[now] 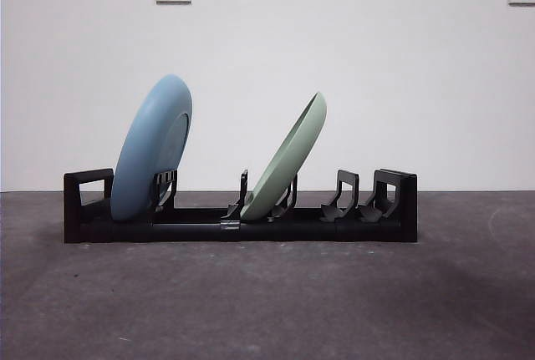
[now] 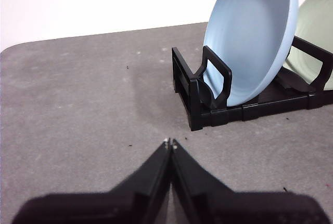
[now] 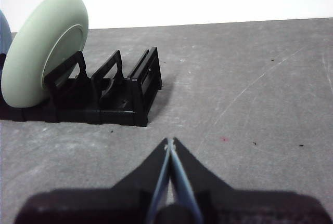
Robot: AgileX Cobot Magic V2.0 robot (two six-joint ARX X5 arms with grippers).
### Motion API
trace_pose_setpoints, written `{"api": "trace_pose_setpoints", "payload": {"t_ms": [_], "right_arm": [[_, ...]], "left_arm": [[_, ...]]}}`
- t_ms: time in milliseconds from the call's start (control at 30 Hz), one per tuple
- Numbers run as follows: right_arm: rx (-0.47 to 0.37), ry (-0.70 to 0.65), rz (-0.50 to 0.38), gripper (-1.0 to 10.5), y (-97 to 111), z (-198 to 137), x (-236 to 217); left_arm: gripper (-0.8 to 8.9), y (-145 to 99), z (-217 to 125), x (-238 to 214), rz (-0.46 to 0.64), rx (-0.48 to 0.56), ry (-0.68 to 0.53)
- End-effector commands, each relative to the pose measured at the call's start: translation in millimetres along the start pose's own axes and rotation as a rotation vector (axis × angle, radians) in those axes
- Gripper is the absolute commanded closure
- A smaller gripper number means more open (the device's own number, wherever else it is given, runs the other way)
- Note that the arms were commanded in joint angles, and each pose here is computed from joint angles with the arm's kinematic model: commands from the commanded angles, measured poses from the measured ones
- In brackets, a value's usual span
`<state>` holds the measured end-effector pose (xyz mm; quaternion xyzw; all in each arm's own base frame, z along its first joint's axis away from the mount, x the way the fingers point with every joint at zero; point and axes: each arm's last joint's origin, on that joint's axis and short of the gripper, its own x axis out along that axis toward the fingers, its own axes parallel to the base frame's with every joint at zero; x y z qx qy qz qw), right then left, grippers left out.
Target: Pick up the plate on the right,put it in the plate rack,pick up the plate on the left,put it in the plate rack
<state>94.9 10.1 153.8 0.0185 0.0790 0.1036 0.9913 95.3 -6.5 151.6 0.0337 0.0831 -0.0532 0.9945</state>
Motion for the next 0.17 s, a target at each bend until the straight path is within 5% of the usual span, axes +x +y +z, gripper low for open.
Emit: {"api": "trace_pose_setpoints", "payload": {"t_ms": [33, 167], "right_arm": [[0.012, 0.017, -0.002, 9.4, -0.3, -4.9, 1.4], [0.012, 0.017, -0.002, 9.4, -0.3, -4.9, 1.4]], "left_arm": [[8.14, -0.1, -4.3, 1.3, -0.003, -0.005, 0.01], [8.14, -0.1, -4.3, 1.3, -0.003, -0.005, 0.01]]}}
